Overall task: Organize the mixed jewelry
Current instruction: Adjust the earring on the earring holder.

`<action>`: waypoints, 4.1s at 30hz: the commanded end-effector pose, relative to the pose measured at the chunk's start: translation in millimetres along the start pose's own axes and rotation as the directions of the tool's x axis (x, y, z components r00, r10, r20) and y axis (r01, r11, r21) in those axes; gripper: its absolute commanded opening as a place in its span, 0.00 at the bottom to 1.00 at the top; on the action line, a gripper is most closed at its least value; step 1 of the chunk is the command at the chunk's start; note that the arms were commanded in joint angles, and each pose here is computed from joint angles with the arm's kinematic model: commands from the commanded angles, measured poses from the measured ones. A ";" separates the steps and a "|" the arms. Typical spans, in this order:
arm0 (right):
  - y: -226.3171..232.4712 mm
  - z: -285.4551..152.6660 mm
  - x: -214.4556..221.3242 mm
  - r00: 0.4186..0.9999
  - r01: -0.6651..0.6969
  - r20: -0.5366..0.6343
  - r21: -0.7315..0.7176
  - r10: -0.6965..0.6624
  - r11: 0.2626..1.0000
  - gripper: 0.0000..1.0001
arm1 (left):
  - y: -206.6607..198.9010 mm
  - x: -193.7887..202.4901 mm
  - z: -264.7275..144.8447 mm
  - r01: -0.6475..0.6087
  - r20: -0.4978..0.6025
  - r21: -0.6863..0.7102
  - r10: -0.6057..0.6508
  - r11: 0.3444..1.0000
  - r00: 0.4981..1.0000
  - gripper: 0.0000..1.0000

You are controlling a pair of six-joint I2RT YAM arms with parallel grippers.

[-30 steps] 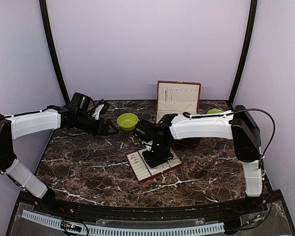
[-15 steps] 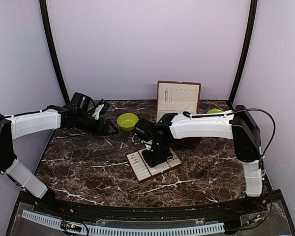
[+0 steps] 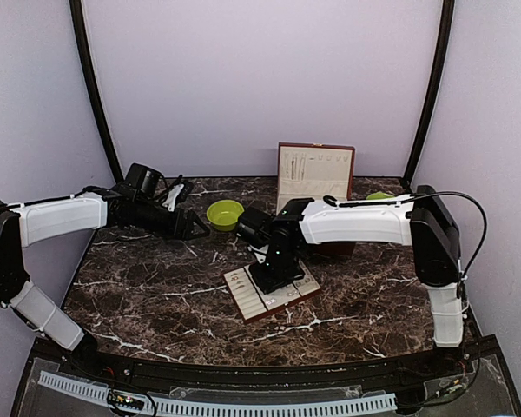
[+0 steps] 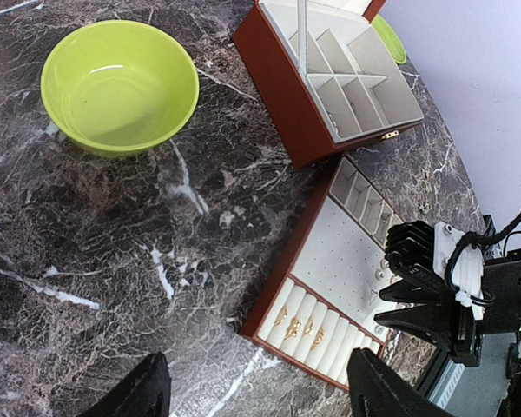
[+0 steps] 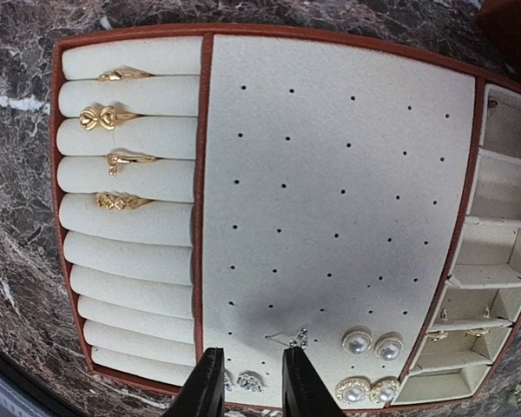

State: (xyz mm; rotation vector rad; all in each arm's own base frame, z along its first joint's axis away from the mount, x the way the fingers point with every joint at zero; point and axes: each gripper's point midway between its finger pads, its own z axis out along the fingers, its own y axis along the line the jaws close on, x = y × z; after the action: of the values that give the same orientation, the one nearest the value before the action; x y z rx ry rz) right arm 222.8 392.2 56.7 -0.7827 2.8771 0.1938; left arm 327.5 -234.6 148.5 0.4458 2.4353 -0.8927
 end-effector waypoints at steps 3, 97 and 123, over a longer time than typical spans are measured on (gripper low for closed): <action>6.3 -3.9 -2.9 1.000 0.004 0.013 -0.020 -0.004 1.000 0.24 | -7.7 -0.6 -6.3 -0.013 0.015 0.020 0.012 1.000 1.000 0.73; 26.0 -13.0 -7.7 0.996 -0.008 0.082 -0.125 0.018 0.992 0.34 | -9.5 -0.6 -7.3 -0.012 0.017 0.028 0.012 1.000 1.000 0.73; 10.8 -20.5 -9.7 0.993 -0.036 0.108 -0.046 0.040 0.998 0.34 | -9.4 -0.3 -7.1 -0.011 0.016 0.029 0.011 1.000 1.000 0.73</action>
State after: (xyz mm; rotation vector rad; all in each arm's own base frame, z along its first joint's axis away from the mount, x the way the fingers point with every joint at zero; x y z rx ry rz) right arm 221.9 403.1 69.1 -0.7240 2.8158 0.3101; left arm 326.9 -235.2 149.1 0.4482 2.4340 -0.8999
